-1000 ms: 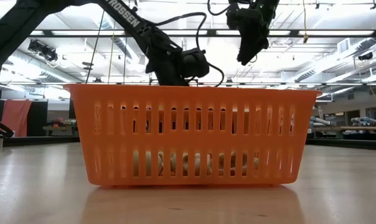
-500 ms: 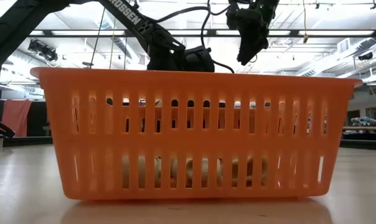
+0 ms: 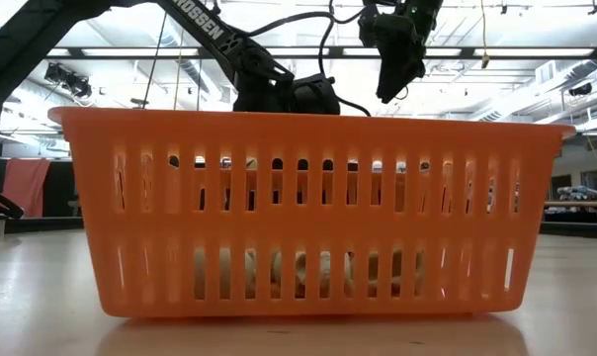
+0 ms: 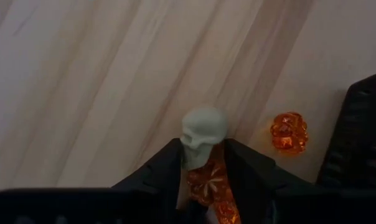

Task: Sort Halloween decoration
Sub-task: Put the white skull toy into the orange bin

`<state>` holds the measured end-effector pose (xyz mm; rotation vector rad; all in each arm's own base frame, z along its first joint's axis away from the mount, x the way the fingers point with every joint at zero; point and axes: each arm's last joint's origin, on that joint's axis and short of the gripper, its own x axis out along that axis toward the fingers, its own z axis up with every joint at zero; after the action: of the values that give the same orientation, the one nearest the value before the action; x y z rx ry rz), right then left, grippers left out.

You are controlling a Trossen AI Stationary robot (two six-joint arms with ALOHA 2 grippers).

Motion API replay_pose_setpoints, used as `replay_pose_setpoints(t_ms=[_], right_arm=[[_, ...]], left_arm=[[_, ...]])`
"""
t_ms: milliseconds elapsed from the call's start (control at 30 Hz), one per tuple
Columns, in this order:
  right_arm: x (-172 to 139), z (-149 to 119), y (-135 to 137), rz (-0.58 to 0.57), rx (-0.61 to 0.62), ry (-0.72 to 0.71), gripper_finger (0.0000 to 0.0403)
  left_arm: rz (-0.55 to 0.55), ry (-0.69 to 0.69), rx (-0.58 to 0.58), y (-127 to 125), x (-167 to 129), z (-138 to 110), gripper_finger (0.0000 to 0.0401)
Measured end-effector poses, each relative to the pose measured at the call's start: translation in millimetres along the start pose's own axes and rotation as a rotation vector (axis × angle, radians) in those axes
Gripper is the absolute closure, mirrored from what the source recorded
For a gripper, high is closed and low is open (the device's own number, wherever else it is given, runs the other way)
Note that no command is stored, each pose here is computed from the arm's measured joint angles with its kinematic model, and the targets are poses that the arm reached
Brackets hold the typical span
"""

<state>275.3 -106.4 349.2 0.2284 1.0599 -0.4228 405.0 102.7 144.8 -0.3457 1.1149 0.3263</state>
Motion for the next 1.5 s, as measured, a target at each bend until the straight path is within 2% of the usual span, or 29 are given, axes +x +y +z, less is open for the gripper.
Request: replay_pose_setpoints(t_ms=[567, 833, 1000, 1300, 1500], right_arm=[[0, 0, 0, 0.000, 0.001, 0.000, 0.0237], [0, 0, 0, 0.000, -0.002, 0.001, 0.0237], [0, 0, 0, 0.000, 0.000, 0.001, 0.0237], [0, 0, 0, 0.000, 0.001, 0.001, 0.0237], [0, 0, 0, 0.000, 0.001, -0.001, 0.0237]], left_arm=[[0.005, 0.020, 0.000, 0, -3, 1, 0.0349], [0.010, 0.017, 0.059, 3, -19, 18, 0.0372], [0.018, 0.016, 0.055, 10, -31, 29, 0.0381], [-0.057, 0.015, 0.049, 17, -37, 36, 0.0352], [-0.120, 0.023, 0.040, 17, -38, 36, 0.0289]])
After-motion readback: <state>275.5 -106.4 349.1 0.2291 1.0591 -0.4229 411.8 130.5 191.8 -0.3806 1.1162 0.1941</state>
